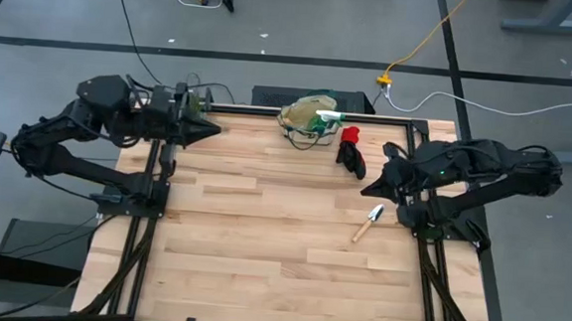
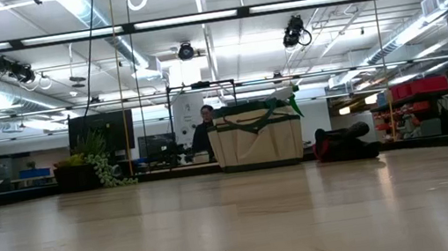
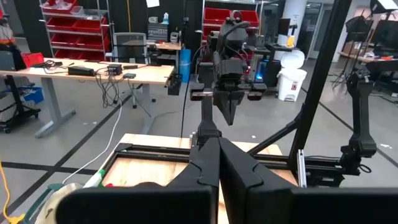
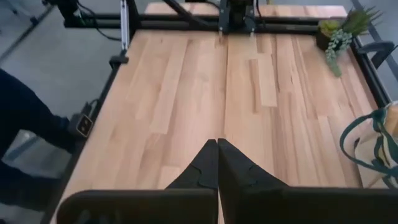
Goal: Pick & Place Garden tools in Gardening bag
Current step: Put the brown trowel into the white gardening bag
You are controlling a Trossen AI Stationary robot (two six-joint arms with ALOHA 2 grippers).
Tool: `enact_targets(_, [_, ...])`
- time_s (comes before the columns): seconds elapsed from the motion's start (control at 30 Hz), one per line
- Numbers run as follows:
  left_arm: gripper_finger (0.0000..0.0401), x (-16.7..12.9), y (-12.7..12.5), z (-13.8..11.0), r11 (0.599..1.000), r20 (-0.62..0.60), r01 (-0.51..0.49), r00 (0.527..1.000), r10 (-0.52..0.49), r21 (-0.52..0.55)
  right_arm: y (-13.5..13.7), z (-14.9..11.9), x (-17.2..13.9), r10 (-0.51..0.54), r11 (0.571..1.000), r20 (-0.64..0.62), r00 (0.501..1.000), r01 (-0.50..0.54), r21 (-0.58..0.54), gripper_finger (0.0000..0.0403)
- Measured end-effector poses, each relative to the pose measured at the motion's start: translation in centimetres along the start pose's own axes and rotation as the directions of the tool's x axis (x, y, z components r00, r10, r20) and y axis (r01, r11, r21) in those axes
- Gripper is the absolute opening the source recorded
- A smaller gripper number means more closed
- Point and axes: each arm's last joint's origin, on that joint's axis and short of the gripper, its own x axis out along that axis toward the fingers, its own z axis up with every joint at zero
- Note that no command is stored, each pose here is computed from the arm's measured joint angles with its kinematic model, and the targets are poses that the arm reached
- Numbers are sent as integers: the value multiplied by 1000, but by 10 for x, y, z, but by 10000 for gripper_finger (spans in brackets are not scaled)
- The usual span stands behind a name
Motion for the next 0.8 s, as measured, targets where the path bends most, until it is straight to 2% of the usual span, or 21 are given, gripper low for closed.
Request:
enact_targets(0.4, [4, -15, 0, -5, 1000, -61, -9, 998, 10, 22, 0, 2, 18, -1, 1000, -61, 998, 0, -14, 0])
enact_targets(0.8, [2, -17, 0, -4, 1000, -50, -14, 999, 15, 27, 0, -6, 23, 2, 1000, -158, 987, -6, -24, 0])
